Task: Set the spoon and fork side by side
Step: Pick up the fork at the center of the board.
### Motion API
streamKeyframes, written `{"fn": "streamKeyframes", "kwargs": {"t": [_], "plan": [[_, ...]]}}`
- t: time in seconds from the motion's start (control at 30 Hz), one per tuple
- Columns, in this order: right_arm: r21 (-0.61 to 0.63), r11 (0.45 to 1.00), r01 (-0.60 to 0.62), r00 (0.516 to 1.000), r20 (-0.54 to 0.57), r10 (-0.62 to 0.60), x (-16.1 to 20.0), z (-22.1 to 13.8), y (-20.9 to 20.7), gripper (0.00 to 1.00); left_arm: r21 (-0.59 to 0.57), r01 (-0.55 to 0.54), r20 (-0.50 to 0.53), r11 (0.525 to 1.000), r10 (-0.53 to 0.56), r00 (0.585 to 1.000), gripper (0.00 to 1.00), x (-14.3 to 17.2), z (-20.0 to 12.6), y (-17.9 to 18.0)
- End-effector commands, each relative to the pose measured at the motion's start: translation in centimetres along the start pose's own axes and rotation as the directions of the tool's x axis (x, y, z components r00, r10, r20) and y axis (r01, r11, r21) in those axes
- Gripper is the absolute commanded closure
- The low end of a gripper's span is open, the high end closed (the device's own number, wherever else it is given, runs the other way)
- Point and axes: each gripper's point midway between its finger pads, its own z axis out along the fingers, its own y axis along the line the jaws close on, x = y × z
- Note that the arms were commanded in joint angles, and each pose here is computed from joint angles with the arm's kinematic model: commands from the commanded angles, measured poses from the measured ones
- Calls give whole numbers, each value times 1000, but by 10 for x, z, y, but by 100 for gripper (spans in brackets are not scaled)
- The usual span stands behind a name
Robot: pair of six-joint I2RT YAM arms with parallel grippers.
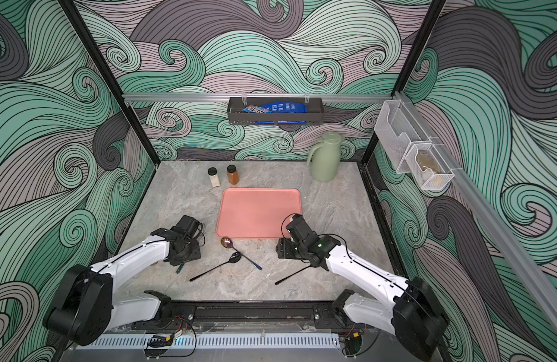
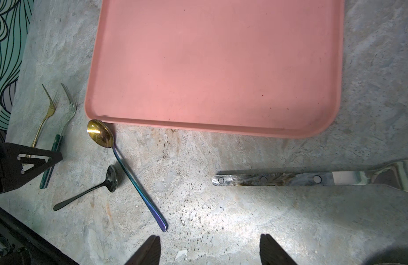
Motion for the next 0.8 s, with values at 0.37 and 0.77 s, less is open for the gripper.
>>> {"fn": "streamKeyframes", "kwargs": {"t": [0.37, 0.77], "plan": [[-30, 999, 35, 999, 3, -35, -7, 4, 12, 26, 85, -36, -70, 996, 42, 997, 85, 7, 4, -22], [-44, 999, 20, 999, 44, -18, -15, -9, 12, 28, 166, -137, 162, 977, 110, 981, 95, -45, -85, -71]]}}
